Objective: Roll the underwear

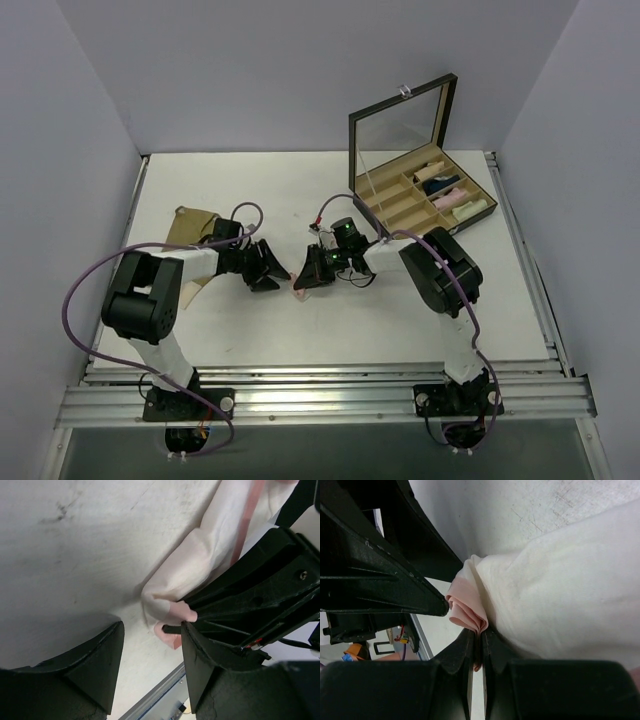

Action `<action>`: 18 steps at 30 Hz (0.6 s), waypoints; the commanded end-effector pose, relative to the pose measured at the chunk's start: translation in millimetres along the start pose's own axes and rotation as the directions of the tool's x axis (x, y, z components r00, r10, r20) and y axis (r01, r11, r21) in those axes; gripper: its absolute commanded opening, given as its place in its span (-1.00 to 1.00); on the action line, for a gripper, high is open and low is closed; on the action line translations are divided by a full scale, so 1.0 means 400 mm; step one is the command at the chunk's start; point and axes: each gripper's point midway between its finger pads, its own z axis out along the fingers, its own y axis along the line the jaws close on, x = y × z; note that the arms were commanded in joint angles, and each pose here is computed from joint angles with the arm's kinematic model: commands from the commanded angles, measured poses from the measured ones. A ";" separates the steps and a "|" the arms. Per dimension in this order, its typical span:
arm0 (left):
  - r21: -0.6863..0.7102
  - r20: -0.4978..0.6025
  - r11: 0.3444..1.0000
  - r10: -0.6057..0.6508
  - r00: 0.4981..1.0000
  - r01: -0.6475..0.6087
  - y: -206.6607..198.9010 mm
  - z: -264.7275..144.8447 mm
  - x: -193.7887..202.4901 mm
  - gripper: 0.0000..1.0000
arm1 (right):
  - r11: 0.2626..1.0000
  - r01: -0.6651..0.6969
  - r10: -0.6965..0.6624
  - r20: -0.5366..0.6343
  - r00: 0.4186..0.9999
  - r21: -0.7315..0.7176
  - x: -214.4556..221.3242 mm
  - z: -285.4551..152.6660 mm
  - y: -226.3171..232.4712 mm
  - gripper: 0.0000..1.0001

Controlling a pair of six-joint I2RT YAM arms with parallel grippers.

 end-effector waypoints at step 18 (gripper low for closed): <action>-0.096 -0.040 0.995 -0.005 0.999 0.001 0.025 0.119 -0.021 -0.39 | 0.995 0.061 -0.062 0.009 0.998 0.084 -0.021 -0.032 -0.007 -0.54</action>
